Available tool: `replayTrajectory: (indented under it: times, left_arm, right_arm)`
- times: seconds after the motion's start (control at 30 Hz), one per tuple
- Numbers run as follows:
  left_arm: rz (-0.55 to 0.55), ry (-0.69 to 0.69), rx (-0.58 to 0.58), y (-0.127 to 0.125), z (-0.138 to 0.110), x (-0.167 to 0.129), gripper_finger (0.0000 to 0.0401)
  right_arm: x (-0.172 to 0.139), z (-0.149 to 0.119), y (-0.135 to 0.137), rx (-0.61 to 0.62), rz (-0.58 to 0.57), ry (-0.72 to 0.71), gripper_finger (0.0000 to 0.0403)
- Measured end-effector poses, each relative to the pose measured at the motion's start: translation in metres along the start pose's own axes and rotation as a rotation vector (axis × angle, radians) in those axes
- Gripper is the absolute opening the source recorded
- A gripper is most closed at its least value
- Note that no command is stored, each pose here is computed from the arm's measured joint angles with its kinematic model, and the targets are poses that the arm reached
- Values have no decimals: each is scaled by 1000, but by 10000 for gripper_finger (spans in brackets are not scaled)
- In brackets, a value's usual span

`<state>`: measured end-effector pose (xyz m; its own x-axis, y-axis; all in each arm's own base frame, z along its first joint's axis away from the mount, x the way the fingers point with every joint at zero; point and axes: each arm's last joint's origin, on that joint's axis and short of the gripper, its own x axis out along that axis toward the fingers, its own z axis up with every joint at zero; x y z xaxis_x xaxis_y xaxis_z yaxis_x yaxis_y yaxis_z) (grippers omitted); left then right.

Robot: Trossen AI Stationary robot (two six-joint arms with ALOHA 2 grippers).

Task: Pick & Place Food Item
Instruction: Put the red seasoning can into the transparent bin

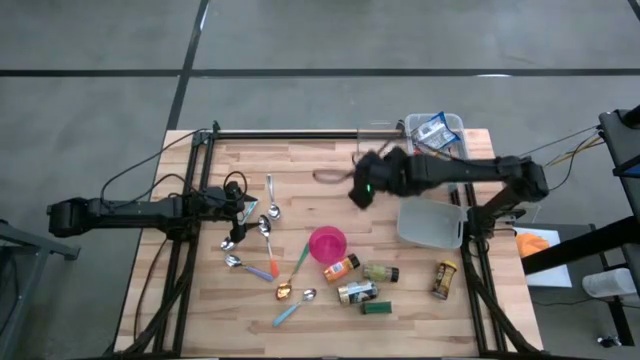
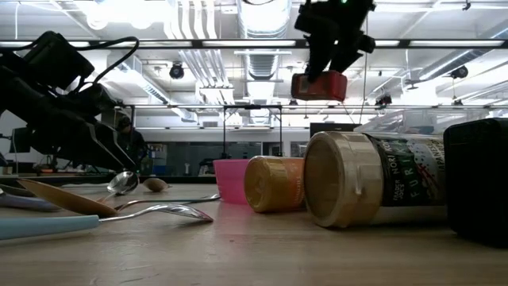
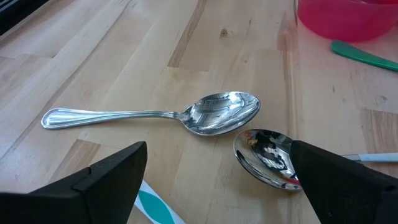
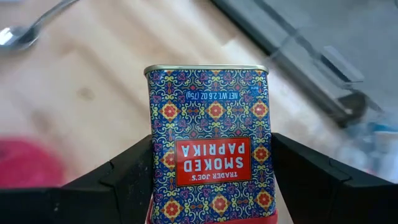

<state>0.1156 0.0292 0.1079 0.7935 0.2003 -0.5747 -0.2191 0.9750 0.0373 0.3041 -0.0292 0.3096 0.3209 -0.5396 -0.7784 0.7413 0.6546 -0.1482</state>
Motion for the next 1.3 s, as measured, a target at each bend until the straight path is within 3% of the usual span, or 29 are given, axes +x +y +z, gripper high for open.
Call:
replayTrajectory:
  times: [0.37,0.53,0.67,0.87,1.3]
  left_arm:
    - [1,0,0,0,0,0,396]
    - [1,0,0,0,0,0,396]
    - [1,1,0,0,0,0,396]
    - [0,1,0,0,0,0,396]
    - [1,0,0,0,0,0,396]
  right_arm:
    - [44,34,-73,227,-155,42,271]
    - [73,40,-93,325,-39,28,271]
    - [92,35,-105,383,-43,4,271]
    - [115,19,-118,452,-77,12,271]
    - [142,-11,-115,511,-78,-53,284]
